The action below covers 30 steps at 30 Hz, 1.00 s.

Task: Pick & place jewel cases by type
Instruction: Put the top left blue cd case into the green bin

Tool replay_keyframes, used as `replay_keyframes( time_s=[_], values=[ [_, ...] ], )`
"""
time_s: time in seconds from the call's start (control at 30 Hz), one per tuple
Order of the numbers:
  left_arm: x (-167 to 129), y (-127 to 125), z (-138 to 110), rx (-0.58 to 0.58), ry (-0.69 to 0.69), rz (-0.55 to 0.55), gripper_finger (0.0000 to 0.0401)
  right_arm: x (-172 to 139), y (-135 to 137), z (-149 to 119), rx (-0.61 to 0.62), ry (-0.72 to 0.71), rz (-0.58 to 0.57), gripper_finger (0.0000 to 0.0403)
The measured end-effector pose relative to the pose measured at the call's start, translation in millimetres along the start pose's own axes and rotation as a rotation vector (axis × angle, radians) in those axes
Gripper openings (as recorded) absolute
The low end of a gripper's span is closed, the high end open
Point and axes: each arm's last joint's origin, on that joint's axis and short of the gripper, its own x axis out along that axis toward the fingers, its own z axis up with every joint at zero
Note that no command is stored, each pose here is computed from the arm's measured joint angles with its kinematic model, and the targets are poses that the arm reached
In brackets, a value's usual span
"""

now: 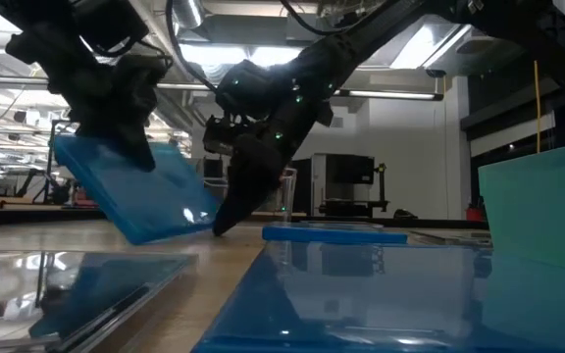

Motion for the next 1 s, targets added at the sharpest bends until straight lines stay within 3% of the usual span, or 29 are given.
replay_keyframes(
  time_s=[0.17,0.33,0.63,0.83,1.0],
  values=[
    [-8.4,-4.5,3.0,0.055,-0.04,-0.071,0.0017,-31.3,1.2,7.2,-0.044,0.026,-0.103,0.0045],
    [-25.7,-11.5,7.9,0.163,-0.092,-0.126,0.002,-76.2,-3.5,10.3,-0.013,0.069,-0.185,0.0045],
    [-67.1,-42.2,27.3,0.365,-0.254,-0.273,0.0018,-162.8,0.8,18.8,0.05,-0.004,-0.287,0.0045],
    [-88.1,-60.1,39.0,0.481,-0.349,-0.31,0.0018,-207.1,13.8,18.2,0.091,-0.05,-0.33,0.0044],
    [-101.5,-69.3,46.4,0.536,-0.435,-0.303,0.0018,-232.8,26.2,5.9,0.11,-0.099,-0.343,0.002]
  ],
)
